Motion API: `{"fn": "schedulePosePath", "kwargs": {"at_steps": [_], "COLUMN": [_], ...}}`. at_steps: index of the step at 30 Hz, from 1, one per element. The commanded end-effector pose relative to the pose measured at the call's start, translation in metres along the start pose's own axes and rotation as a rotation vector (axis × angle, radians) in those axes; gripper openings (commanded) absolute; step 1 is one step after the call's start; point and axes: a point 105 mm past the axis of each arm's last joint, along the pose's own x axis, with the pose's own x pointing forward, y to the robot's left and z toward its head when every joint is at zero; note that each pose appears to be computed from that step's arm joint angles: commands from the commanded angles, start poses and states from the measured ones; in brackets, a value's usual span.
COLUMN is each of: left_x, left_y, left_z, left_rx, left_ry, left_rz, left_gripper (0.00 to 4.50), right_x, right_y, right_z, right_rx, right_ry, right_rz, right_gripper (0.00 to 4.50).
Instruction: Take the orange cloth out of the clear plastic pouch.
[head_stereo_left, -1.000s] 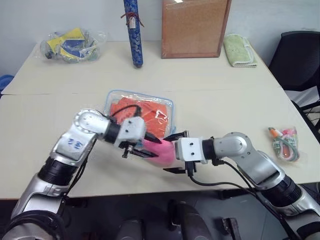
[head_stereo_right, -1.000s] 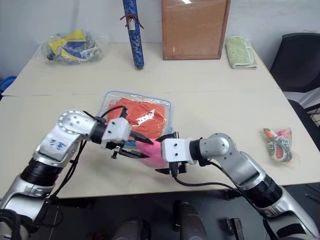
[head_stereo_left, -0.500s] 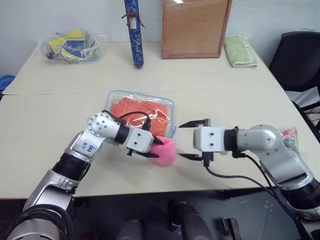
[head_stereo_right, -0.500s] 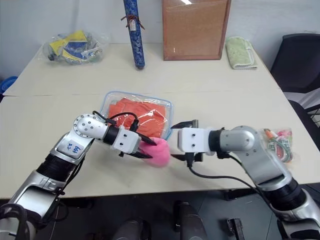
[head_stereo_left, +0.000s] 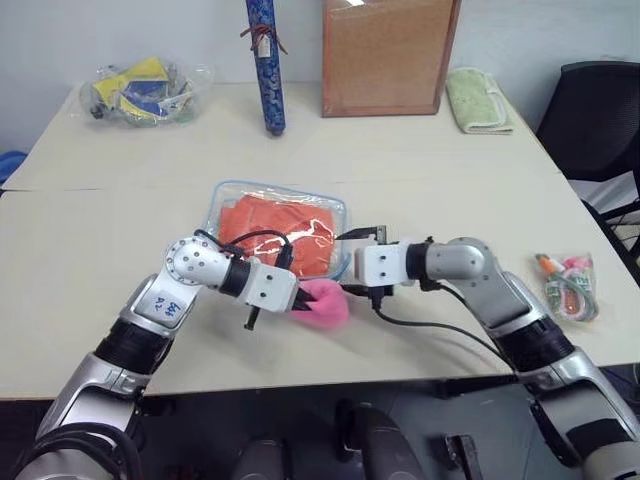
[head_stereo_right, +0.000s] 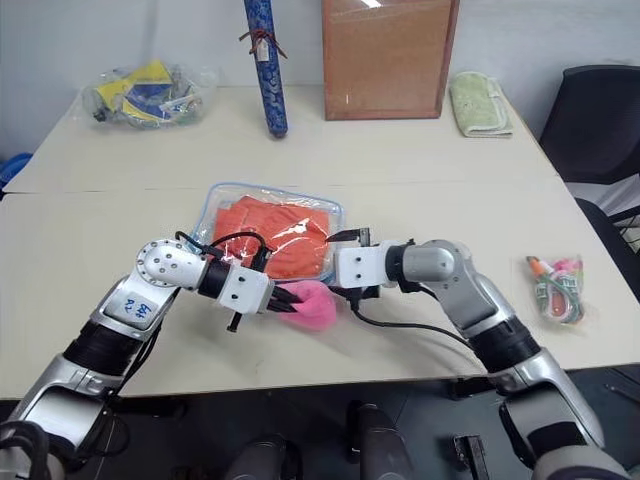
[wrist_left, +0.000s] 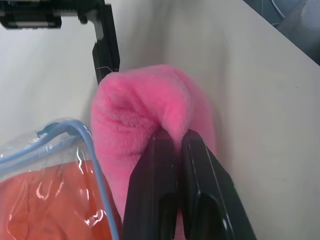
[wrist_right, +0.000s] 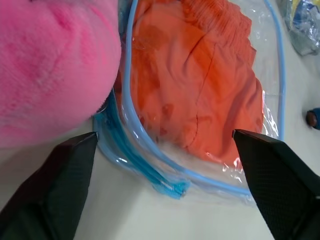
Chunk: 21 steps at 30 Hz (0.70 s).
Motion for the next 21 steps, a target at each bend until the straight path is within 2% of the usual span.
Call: {"fn": "schedulePosePath", "kwargs": {"at_steps": [1,10,17,21], "left_x": [-0.002,-0.005,-0.012,-0.035], "left_y": [-0.007,-0.008,-0.004,0.003], "left_z": [-0.002,0.0,-0.004,-0.012], "left_rx": [-0.018,-0.033,-0.063,-0.126], "left_ry": [0.028,0.04,0.054,0.081], "left_rz": [-0.008,0.013,0.06,0.139], "left_gripper": [0.0,0.0,0.0,0.0], "right_x": [0.004,0.009,0.004,-0.016], "right_y": [-0.008,-0.008,-0.009,-0.018], "right_z": [0.009,0.008,0.001,-0.008], "right_rx": [-0.055,-0.061,-0.099,-0.138], "right_ry": [-0.042,-0.073,-0.045,-0.003], "right_rz": [-0.018,0.004,0.021,0.017], "right_gripper": [3.2,0.03,0.03,0.03]}}
